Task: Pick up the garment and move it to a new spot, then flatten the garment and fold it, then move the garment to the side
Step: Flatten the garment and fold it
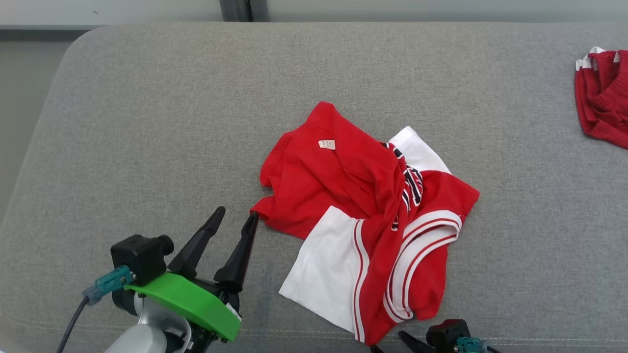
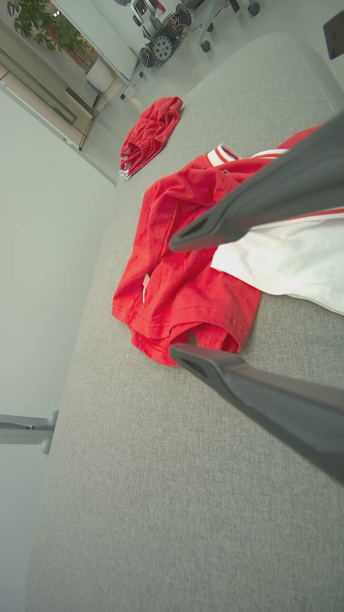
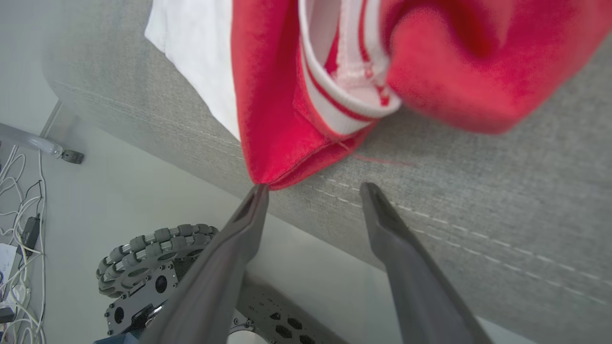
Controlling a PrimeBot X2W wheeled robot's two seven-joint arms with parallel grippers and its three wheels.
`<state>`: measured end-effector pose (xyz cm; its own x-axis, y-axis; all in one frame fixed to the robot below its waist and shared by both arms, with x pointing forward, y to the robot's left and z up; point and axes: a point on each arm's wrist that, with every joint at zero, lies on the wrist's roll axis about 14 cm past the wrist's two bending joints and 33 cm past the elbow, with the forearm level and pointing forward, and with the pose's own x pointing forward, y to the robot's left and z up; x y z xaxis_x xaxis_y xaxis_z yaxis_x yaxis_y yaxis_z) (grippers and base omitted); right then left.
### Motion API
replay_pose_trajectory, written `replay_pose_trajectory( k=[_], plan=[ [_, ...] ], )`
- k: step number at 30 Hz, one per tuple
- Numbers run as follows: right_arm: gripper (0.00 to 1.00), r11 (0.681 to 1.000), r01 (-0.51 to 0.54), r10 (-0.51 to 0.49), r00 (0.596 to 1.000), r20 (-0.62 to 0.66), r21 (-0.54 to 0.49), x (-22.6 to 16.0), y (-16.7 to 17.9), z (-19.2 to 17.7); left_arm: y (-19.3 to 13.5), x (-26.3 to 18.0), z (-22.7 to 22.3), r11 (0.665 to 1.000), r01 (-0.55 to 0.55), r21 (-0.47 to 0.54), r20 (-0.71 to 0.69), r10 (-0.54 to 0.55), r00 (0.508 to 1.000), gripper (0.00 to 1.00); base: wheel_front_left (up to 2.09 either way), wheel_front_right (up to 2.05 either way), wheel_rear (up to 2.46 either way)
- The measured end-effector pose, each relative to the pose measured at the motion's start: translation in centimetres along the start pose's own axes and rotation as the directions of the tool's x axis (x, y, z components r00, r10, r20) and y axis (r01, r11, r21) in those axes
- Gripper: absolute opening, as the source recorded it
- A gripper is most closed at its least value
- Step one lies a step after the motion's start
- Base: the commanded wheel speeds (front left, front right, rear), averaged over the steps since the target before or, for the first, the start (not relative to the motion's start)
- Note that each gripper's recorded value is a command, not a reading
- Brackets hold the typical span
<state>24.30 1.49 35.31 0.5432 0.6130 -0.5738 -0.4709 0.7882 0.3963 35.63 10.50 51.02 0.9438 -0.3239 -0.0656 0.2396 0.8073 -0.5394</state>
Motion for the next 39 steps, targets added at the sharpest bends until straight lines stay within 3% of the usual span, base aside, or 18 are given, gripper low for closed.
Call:
replay_pose_trajectory(
  k=[16,22,33,34,36,39],
  plan=[
    [1.0,0.993,-0.115,0.115,0.993,0.029,0.013,1.4,2.5,1.4,0.1,0.2,-0.3,1.0,-0.011,-0.012,-0.009,0.011,1.0,1.0,0.0,0.0,0.0],
    [1.0,0.984,-0.159,0.157,0.987,0.037,0.074,1.5,3.5,1.6,0.0,0.3,-0.4,1.0,-0.012,-0.017,-0.013,0.012,1.0,1.0,0.0,0.0,0.0],
    [1.0,0.978,-0.152,0.139,0.985,0.1,0.144,2.2,2.9,3.2,0.2,0.5,-0.5,1.0,-0.019,-0.019,-0.016,0.019,1.0,1.0,0.0,0.0,0.0],
    [0.71,0.978,-0.152,0.139,0.985,0.1,0.144,2.3,2.9,3.3,0.3,0.5,-0.4,1.0,-0.02,-0.019,-0.015,0.019,1.0,1.0,0.0,0.0,0.0],
    [0.0,0.979,-0.144,0.129,0.986,0.107,0.148,2.4,2.7,3.5,0.3,0.5,-0.3,1.0,-0.022,-0.018,-0.011,0.022,1.0,1.0,0.0,0.0,0.0],
    [0.0,0.977,-0.123,0.104,0.988,0.117,0.172,2.4,2.1,3.7,0.5,0.7,0.0,1.0,-0.025,-0.017,-0.003,0.025,1.0,1.0,0.0,0.0,0.0]
  ],
)
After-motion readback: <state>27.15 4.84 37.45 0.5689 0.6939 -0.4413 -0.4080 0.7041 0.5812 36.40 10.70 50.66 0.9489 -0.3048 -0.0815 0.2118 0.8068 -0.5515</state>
